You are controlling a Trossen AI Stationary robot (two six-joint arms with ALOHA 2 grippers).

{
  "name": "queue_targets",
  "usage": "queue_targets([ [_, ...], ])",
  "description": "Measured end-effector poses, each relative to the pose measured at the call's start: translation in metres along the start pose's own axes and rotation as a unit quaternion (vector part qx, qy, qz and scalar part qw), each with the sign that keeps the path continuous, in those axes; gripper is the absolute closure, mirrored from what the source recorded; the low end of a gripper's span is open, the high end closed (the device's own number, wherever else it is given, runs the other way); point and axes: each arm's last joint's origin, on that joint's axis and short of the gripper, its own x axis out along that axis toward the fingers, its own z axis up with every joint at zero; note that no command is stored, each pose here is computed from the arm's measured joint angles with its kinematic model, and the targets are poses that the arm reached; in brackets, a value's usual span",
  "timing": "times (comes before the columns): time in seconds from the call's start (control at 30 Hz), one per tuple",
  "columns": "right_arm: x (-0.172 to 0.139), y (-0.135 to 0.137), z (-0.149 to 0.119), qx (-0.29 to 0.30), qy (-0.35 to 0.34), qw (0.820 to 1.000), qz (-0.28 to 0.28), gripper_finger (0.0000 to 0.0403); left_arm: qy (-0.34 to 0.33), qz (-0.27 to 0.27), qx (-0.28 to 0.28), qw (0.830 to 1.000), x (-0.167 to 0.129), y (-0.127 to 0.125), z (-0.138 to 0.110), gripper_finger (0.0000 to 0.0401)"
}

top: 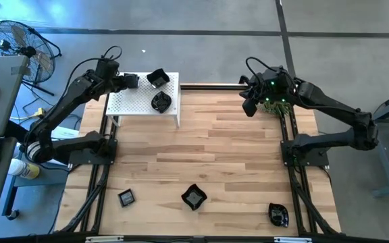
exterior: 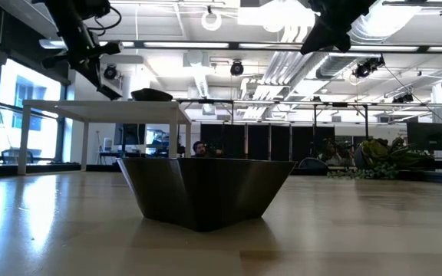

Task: Pick & Place Mini shaped plates
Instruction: Stack the black square plate on top of the other black square plates on the shelf

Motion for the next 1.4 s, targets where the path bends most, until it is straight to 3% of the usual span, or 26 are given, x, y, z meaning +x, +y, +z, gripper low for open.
queue_targets([
  [0.27,0.000,0.000,0.000,0.000,0.000,1.000,0.001,0.0401,-0.003,0.027,0.002,1.000,0.006,0.000,0.000,0.0401],
  [0.6,0.000,0.001,0.000,0.000,0.001,1.000,0.011,0.0401,0.003,0.018,0.000,1.000,0.006,-0.001,0.000,0.0401],
  [0.73,0.000,0.001,0.000,0.001,0.001,1.000,0.011,0.0399,0.012,-0.001,-0.045,0.999,0.006,-0.002,0.000,0.0401],
  [0.9,0.000,0.001,0.000,0.004,0.001,1.000,0.012,0.0400,-0.020,0.006,-0.142,0.990,0.000,-0.002,0.001,0.0401],
  [1.17,0.000,0.002,0.000,0.000,0.003,1.000,0.024,0.0401,-0.078,0.021,-0.295,0.952,-0.007,-0.013,-0.007,0.0401],
  [1.4,0.000,0.002,0.001,-0.012,-0.002,0.999,0.036,0.0401,-0.121,0.020,-0.471,0.873,0.010,-0.018,-0.035,0.0401],
])
